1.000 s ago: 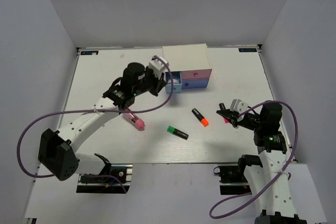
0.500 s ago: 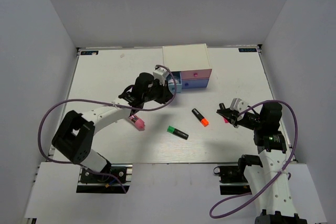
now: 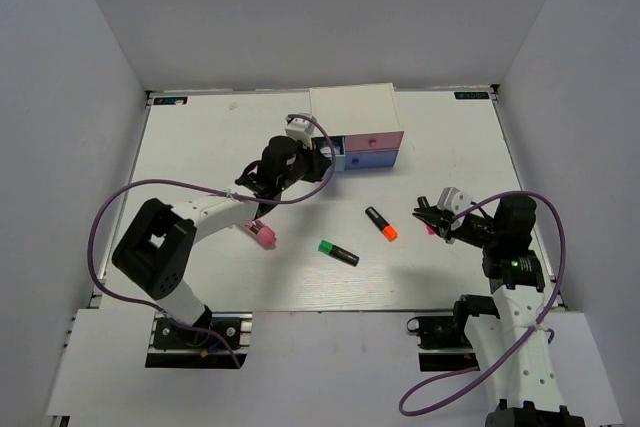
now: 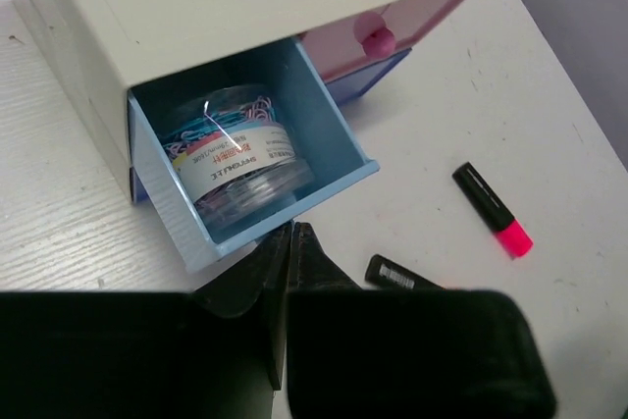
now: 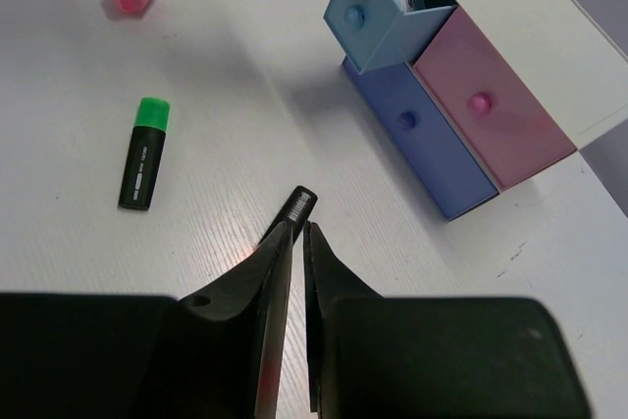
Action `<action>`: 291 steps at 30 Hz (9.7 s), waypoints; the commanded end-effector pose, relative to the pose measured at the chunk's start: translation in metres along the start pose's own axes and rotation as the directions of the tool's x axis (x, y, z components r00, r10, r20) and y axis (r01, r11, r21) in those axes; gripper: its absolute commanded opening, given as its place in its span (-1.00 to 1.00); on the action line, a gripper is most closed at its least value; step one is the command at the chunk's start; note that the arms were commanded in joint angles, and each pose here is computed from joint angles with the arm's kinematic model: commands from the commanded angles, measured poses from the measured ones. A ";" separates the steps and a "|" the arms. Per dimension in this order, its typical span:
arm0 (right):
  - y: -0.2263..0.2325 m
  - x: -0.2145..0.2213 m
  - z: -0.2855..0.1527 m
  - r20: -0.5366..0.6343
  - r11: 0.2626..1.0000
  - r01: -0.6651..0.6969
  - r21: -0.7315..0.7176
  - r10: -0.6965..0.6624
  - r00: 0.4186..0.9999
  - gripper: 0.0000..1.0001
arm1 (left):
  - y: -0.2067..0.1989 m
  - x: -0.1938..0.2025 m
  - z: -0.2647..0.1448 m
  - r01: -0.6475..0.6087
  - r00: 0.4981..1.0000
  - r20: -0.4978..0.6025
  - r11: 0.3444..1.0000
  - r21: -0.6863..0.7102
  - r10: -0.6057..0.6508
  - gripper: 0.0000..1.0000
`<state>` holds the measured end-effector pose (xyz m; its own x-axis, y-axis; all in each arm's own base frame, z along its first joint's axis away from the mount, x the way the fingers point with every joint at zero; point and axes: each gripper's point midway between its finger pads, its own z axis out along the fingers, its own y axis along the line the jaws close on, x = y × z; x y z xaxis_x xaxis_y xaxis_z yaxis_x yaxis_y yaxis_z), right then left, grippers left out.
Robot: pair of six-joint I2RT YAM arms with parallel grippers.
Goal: Sort the stationery into containers
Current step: Close the drawer, then open the drawer, then grab a piece of stationery with the left arm, then place the stationery into the container, then close the drawer
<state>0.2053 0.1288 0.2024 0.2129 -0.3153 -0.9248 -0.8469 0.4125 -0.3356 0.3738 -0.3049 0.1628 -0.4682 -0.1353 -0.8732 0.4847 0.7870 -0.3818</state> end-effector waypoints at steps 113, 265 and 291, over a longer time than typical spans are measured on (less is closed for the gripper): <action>-0.153 0.075 0.196 0.267 0.366 -0.856 0.365 0.840 0.473 -0.39 | 0.072 -0.012 -0.178 0.127 0.991 0.097 0.865 -0.485 -0.091 0.99; -0.082 -0.073 0.020 0.304 0.779 -0.537 0.323 0.452 0.839 -0.45 | -0.112 -0.104 0.073 -0.792 0.592 0.372 0.601 0.105 0.715 0.33; -0.028 0.011 0.079 -0.015 0.890 0.249 -0.381 -0.275 0.961 -0.76 | -0.029 -0.055 -0.098 -0.271 0.961 0.024 0.959 -0.077 0.274 0.53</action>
<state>0.2744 0.1749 0.1850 0.2409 -0.4093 -0.8800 -0.9248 0.1782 -0.3360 0.3231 -0.2833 0.3271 -0.1030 -0.0250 -0.9944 0.6197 0.7804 -0.0838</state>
